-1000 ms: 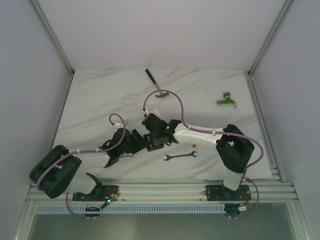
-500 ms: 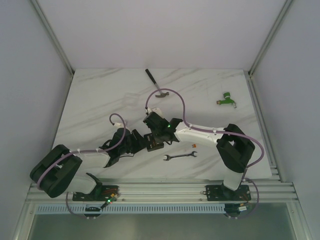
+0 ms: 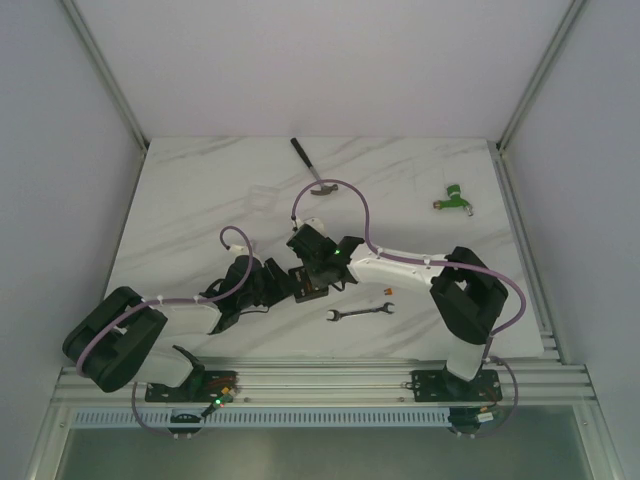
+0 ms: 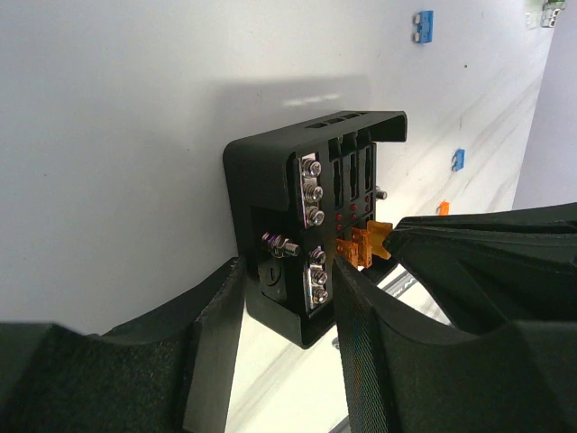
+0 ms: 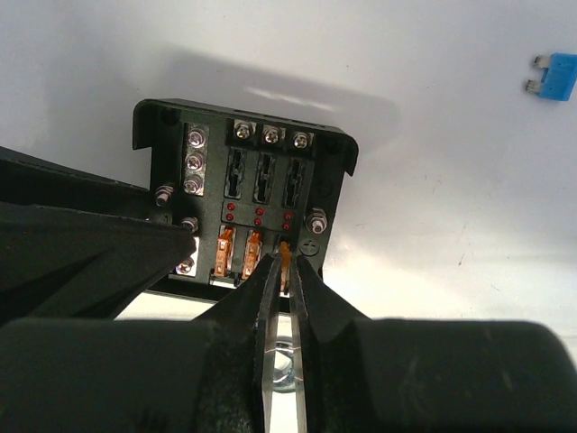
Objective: Snap on the fuse box
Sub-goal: Install the fuse at the fuse box base.
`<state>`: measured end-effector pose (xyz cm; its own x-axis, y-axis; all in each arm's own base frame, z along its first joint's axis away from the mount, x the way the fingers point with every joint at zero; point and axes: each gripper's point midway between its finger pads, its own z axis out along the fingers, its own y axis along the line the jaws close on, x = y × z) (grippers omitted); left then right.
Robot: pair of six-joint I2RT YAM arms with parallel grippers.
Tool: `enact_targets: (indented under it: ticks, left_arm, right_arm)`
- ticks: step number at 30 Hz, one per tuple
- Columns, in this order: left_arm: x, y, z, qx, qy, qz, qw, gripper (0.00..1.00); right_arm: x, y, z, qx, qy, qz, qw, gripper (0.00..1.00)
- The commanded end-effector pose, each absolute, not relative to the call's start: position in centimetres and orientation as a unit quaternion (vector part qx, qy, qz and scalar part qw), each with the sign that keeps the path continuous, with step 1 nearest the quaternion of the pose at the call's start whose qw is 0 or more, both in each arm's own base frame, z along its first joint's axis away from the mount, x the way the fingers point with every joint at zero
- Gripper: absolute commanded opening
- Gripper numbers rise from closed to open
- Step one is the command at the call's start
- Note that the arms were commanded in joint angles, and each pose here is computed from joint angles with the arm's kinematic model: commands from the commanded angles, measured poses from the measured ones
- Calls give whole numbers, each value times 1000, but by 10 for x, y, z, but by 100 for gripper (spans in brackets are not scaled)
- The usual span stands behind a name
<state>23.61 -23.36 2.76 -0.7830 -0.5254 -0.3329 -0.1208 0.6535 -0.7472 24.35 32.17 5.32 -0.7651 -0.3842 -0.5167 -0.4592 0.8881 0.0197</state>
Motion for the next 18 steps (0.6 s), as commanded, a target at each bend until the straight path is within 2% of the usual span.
enact_targets:
  ticks: [1, 7, 18]
  left_arm:
    - [234, -237, 25, -181, 872, -372, 261, 52]
    - [234, -236, 24, -182, 872, -372, 261, 51]
    - [233, -236, 23, -183, 872, -372, 260, 50]
  right_arm:
    - [238, 320, 42, -227, 944, 65, 230, 15]
    - [228, 314, 25, -228, 953, 58, 192, 7]
    - [202, 279, -7, -228, 965, 29, 127, 0]
